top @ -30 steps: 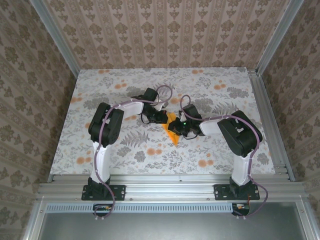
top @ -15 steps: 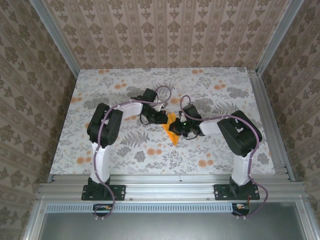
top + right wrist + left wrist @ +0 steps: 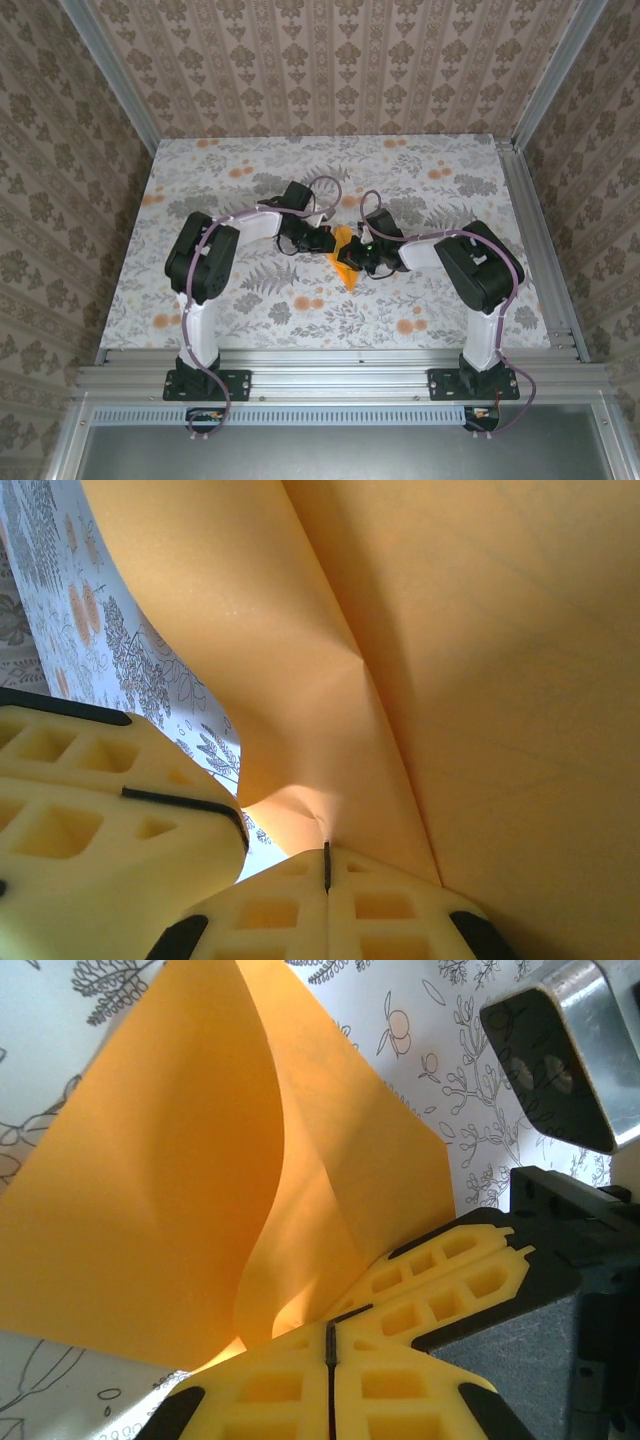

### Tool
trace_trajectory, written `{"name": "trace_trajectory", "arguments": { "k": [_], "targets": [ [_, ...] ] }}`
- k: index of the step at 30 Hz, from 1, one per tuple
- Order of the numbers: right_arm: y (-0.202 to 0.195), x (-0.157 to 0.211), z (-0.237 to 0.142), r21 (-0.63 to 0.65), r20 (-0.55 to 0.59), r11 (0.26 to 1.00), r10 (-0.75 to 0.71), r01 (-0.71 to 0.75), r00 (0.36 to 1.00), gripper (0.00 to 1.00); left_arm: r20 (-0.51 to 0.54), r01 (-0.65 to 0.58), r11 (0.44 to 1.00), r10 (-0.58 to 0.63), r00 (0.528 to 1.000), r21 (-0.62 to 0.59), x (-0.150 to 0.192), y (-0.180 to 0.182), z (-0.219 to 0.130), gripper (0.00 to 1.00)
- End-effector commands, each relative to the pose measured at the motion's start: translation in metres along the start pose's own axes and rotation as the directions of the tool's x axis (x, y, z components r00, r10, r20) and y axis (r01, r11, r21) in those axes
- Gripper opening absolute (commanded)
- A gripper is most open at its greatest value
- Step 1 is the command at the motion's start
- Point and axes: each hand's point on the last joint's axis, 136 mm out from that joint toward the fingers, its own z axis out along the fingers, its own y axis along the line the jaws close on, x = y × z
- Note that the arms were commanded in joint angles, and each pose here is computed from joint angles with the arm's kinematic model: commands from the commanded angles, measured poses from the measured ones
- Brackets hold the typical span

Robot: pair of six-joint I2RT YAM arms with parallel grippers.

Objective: Fold a paper plane with a square sheet of paper (pick it up from the middle)

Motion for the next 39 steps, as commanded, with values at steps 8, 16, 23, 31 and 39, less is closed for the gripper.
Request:
{"name": "trace_trajectory", "arguments": {
  "k": [8, 16, 23, 31, 39],
  "targets": [
    [-0.023, 0.021, 0.004, 0.073, -0.068, 0.997, 0.031, -0.026, 0.997, 0.00, -0.058, 0.014, 0.998, -0.017, 0.998, -0.060, 0.021, 0.020, 0.013, 0.05],
    [-0.017, 0.019, 0.001, 0.054, -0.061, 0.998, 0.021, -0.018, 0.998, 0.00, -0.091, 0.016, 0.994, -0.025, 0.996, -0.104, 0.033, 0.032, 0.014, 0.02],
    [0.002, 0.014, -0.009, 0.019, -0.040, 1.000, -0.018, 0.019, 0.999, 0.02, -0.112, 0.020, 0.991, -0.035, 0.993, -0.132, 0.037, 0.043, 0.018, 0.01],
    [0.011, 0.015, -0.039, 0.077, 0.001, 0.990, -0.122, 0.121, 0.993, 0.11, -0.124, 0.027, 0.990, -0.044, 0.991, -0.137, 0.040, 0.049, 0.022, 0.01],
    [-0.002, 0.042, -0.064, 0.275, -0.024, 0.918, -0.291, 0.286, 0.956, 0.25, -0.131, 0.031, 0.991, -0.048, 0.990, -0.130, 0.042, 0.050, 0.024, 0.00]
  ]
}}
